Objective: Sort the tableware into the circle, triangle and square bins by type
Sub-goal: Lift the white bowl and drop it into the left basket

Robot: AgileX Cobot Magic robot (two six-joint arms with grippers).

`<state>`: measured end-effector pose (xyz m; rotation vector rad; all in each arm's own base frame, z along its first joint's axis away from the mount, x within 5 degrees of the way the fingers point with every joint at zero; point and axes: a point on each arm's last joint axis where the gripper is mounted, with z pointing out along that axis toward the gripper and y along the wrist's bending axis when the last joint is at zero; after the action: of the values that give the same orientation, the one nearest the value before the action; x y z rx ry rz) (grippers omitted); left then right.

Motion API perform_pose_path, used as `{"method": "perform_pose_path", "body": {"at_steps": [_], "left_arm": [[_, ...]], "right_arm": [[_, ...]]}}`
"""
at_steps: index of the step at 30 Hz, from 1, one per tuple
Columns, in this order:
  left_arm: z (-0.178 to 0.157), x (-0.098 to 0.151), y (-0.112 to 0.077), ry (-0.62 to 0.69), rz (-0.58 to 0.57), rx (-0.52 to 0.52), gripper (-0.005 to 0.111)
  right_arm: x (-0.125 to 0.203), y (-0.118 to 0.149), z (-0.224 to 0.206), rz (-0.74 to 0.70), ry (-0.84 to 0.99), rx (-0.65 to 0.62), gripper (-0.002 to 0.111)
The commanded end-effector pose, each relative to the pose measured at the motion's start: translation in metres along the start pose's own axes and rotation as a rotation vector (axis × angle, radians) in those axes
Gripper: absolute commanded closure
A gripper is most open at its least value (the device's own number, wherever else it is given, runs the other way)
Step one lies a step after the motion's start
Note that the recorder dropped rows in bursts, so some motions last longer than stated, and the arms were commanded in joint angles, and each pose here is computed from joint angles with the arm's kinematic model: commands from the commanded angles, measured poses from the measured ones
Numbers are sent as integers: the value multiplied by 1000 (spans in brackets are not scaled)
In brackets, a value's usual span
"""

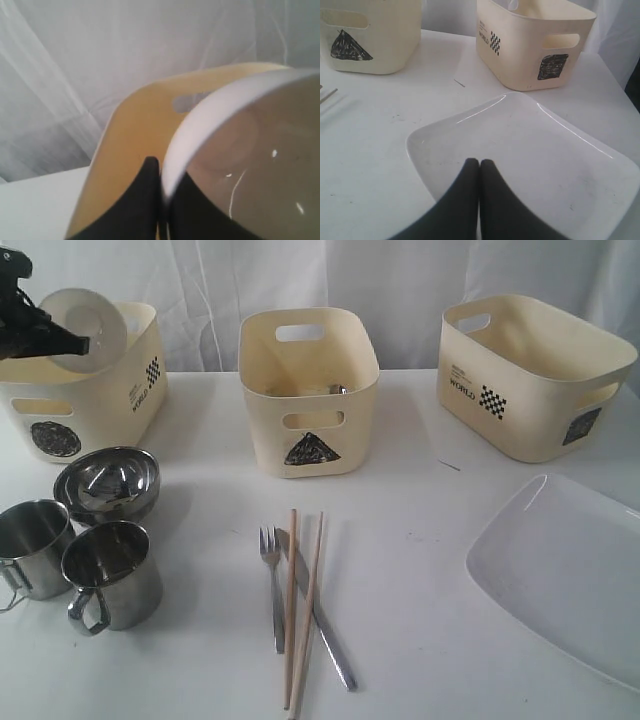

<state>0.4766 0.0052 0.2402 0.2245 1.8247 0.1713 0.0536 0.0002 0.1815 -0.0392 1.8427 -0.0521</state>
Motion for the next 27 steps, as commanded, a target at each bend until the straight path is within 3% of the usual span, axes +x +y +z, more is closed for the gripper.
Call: {"method": "perform_pose_path", "body": {"at_steps": [1, 7, 10, 18, 23, 27], "left_arm": [[11, 2, 0, 77, 10, 13, 79], [14, 10, -2, 118, 10, 22, 56], [13, 8, -2, 125, 8, 23, 54], [-17, -33, 9, 88, 3, 9, 54], [-68, -57, 14, 322, -12, 51, 58], [-115, -63, 16, 584, -9, 101, 78]], "right_arm": [[0, 0, 0, -10, -10, 3, 108], [0, 0, 0, -10, -10, 3, 108], [0, 0, 0, -10, -10, 3, 108], [0, 0, 0, -10, -10, 3, 108], [0, 0, 0, -10, -10, 3, 108], [0, 0, 0, -10, -10, 3, 108]]}}
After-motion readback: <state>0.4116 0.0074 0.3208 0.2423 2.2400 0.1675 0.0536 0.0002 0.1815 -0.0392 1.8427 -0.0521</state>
